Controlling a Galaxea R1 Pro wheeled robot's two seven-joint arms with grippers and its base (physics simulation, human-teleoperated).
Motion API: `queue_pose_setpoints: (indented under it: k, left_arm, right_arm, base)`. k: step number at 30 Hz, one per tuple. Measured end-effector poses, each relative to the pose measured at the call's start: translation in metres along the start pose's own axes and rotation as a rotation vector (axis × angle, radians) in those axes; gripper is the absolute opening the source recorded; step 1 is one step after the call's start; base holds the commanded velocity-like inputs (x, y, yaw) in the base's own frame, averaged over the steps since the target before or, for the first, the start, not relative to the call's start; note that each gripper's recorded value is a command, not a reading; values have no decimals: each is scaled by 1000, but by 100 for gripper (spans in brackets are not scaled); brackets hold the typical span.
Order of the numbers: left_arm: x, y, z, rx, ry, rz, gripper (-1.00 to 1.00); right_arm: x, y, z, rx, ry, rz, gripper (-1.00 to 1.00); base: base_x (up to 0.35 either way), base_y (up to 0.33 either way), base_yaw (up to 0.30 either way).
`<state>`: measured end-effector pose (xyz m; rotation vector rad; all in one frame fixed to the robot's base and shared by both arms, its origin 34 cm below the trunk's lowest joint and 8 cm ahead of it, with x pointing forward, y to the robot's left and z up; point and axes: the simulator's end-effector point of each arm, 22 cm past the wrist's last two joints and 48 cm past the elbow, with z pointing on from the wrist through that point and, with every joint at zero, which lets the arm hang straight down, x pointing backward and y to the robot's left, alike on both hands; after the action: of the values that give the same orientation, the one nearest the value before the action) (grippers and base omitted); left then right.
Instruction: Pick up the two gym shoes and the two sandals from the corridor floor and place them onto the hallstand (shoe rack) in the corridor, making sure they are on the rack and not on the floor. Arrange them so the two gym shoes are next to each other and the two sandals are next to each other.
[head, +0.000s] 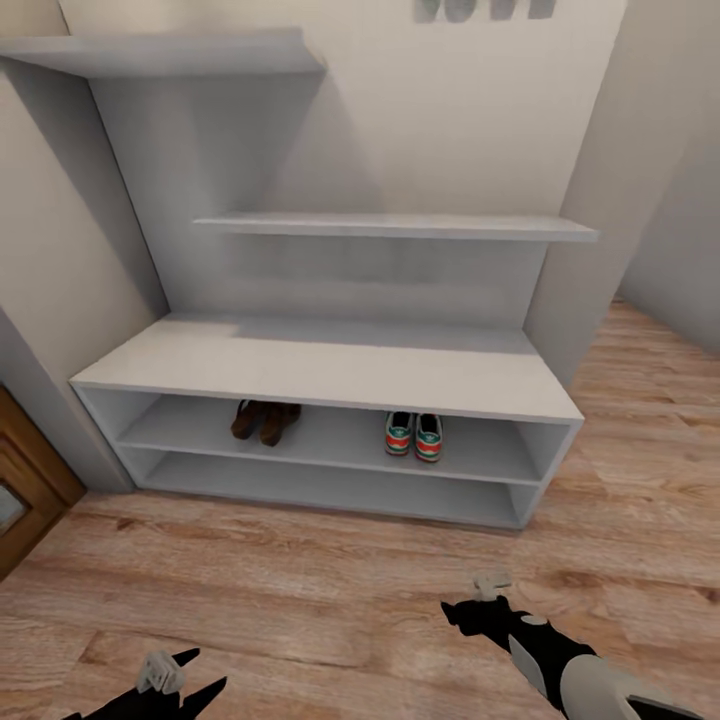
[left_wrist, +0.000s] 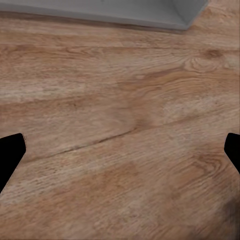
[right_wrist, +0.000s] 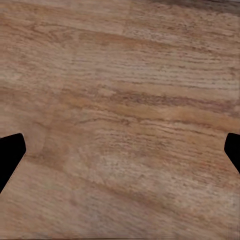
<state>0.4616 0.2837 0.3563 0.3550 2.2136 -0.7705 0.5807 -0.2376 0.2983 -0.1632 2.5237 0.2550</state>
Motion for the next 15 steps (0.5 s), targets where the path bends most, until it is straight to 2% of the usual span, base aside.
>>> queue_pose_setpoints:
  k: [5, 6, 12, 13, 15]
  left_arm:
    - [-9, 4, -6, -32, -3, -7, 100]
    - [-15, 13, -12, -63, -25, -23, 100]
    - [-32, 22, -25, -107, -58, -47, 100]
    - [-34, 30, -30, -144, -69, -63, 100]
    - [-34, 32, -34, -165, -67, -74, 100]
  right_arm:
    - [21, 5, -12, -29, 36, -46, 100]
    - [46, 7, -17, -41, 80, -101, 100]
    - [66, 8, -32, -46, 119, -127, 100]
    - [78, 8, -37, -49, 114, -142, 100]
    - [78, 7, -42, -48, 104, -146, 100]
  base:
    - [0, 0, 0]
    - [0, 0, 0]
    - [0, 0, 0]
    - [0, 0, 0]
    - [0, 0, 0]
